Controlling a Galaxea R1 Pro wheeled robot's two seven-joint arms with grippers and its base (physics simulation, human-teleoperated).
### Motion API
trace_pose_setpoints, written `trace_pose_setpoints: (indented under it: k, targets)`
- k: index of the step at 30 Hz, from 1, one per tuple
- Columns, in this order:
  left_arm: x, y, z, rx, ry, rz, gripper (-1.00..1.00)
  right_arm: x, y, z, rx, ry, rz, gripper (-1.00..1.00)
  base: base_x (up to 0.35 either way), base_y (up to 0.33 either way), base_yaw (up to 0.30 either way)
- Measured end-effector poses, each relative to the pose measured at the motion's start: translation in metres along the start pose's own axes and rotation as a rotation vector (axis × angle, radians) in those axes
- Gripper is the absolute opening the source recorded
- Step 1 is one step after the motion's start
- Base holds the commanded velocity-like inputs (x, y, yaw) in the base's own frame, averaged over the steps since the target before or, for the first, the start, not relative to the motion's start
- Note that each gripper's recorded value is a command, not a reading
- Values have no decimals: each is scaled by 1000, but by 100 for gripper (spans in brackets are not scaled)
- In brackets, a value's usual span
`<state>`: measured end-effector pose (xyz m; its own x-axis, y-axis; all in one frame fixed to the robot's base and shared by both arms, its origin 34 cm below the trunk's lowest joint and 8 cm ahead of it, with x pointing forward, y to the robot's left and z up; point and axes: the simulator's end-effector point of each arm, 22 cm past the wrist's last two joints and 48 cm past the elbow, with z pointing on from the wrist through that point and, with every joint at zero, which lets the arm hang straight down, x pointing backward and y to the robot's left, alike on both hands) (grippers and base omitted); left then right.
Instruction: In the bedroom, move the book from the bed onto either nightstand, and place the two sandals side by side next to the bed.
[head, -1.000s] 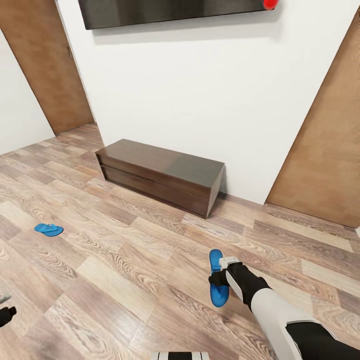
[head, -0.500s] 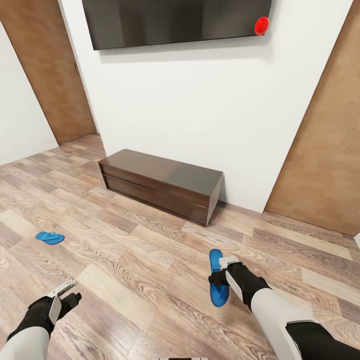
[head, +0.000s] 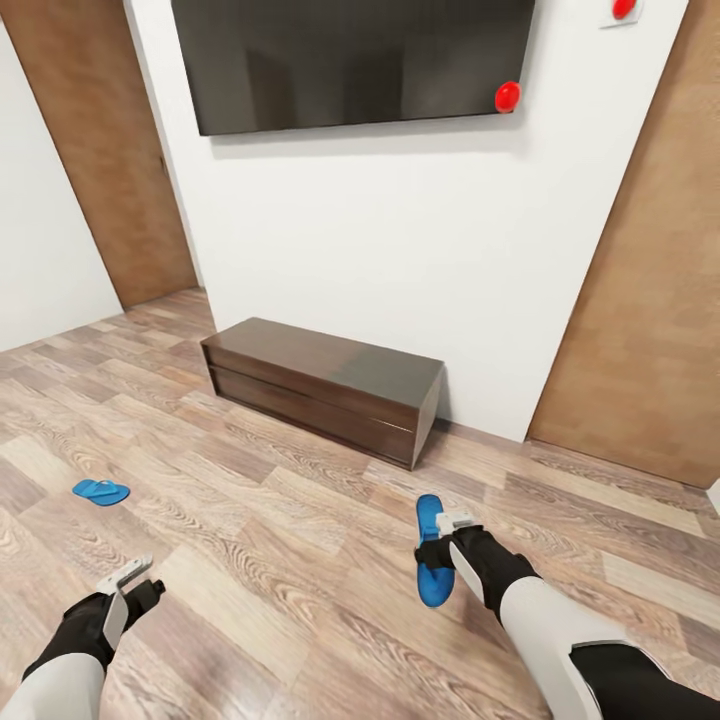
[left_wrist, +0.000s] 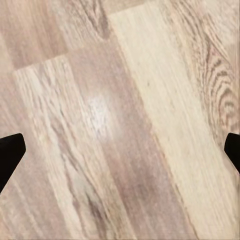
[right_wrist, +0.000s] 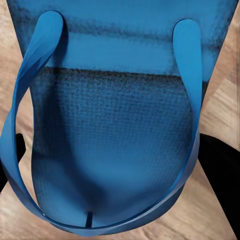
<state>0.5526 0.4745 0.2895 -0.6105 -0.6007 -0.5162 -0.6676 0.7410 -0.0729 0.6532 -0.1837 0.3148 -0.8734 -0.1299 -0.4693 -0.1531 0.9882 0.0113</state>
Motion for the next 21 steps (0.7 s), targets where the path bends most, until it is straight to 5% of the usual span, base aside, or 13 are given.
trace_pose_setpoints:
  k: [21]
  targets:
    - [-26,-30,-25,75,-126,-25,100,-37,-1,-39,9,-86,-7,-100,0,0,0]
